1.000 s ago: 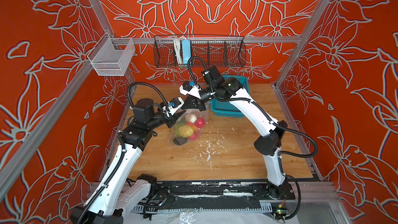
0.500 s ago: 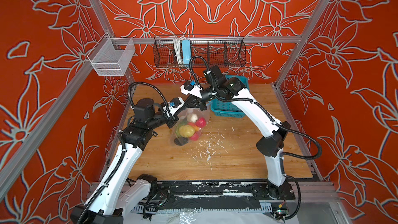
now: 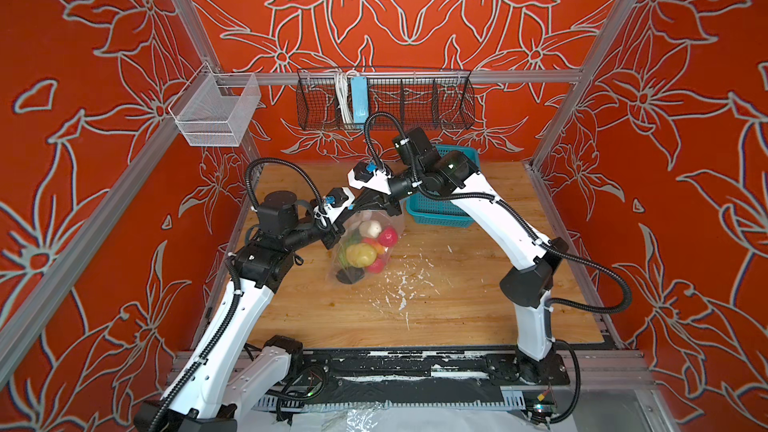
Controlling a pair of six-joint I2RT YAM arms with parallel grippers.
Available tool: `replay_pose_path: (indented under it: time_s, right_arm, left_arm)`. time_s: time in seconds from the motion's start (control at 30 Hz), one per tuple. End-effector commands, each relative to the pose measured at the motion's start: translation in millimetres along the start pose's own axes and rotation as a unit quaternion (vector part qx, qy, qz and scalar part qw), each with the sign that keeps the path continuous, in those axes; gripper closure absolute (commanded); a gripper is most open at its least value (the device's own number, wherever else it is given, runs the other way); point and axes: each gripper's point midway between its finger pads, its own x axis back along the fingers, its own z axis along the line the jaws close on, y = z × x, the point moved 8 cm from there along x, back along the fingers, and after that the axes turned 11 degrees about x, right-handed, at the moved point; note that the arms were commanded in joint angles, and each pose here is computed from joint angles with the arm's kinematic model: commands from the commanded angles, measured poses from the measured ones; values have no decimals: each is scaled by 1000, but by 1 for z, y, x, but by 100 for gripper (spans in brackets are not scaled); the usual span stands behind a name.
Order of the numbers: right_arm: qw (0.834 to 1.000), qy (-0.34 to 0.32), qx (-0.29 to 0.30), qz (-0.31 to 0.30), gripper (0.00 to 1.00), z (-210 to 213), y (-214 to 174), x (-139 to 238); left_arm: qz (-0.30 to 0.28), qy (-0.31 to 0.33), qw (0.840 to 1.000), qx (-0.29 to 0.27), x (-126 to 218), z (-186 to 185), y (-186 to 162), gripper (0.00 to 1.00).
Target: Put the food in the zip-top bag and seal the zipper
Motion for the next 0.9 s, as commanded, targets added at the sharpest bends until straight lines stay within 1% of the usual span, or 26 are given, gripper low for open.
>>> replay_pose_path:
  time_s: [0.0, 0.33, 0.43, 0.57, 0.7, 0.87]
  right_arm:
    - [999, -11, -12, 52, 100, 3, -15, 11]
    - [996, -24, -29, 83, 100, -2, -31, 14]
    - [994, -39, -37, 98, 100, -6, -35, 16]
    - [991, -53, -45, 110, 100, -11, -41, 19]
    - [990, -62, -52, 116, 100, -14, -44, 21]
    - [987, -74, -66, 130, 100, -19, -52, 25]
  left_arm:
    - [-71, 30, 996, -36, 16, 1, 34, 100]
    - [-101, 71, 992, -40, 22, 5, 37, 100]
    - [-102, 85, 991, -35, 23, 7, 37, 100]
    - [-97, 85, 991, -28, 24, 7, 37, 100]
    - [-107, 90, 990, -28, 27, 6, 39, 100]
    - [-114, 123, 986, -21, 27, 12, 35, 100]
